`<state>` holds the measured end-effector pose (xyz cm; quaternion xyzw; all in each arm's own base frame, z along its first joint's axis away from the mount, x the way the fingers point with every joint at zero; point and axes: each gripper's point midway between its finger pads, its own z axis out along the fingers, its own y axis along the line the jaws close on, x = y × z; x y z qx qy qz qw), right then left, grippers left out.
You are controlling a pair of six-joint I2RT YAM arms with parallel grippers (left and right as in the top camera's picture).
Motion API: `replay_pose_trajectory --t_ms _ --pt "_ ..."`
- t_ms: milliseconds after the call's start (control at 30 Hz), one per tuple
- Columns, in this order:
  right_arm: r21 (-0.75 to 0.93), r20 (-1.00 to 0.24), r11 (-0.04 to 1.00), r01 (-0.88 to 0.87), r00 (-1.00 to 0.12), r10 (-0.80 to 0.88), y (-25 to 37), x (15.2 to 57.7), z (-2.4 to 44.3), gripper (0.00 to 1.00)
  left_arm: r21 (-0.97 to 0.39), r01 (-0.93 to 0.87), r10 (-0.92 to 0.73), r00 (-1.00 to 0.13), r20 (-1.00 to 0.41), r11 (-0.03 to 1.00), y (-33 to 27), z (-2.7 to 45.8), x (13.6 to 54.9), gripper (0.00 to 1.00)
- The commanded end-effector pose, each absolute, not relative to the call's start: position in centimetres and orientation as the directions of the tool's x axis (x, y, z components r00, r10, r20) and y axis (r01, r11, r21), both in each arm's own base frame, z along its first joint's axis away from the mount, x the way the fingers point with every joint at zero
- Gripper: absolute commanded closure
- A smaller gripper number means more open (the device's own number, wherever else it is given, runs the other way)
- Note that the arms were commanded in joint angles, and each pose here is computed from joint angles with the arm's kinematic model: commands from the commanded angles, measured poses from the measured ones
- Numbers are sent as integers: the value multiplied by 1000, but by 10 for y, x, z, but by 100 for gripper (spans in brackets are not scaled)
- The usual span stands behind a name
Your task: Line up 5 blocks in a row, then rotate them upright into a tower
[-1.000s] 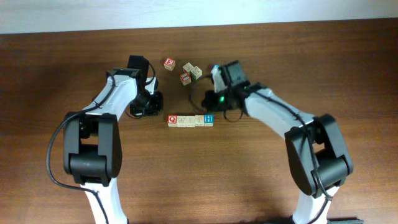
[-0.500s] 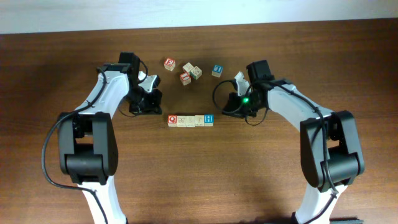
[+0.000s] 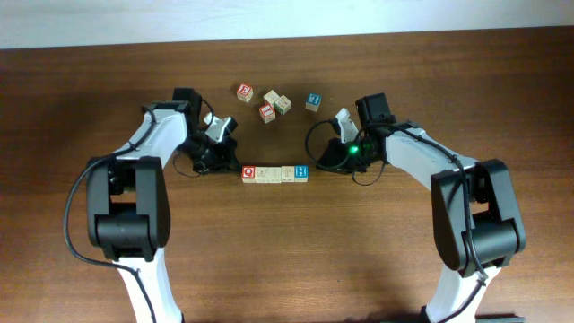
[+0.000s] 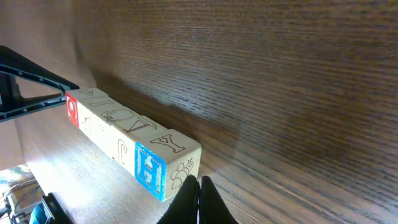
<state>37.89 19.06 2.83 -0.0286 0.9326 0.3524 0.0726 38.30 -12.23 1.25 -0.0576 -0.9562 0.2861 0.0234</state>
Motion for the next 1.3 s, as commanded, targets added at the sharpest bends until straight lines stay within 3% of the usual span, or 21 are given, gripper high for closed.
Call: replay_pose_trajectory --t_ms 0,300,1267 --pt "656 -155 747 -112 -988 -12 192 376 27 96 -576 102 138 -990 19 811 -125 10 379 100" --pt "595 -69 802 52 -991 115 179 376 14 95 -578 110 155 -987 29 809 -124 10 375 100" --pt "552 -21 830 73 -995 102 208 356 8 95 -596 103 154 -988 35 796 -127 13 373 100"
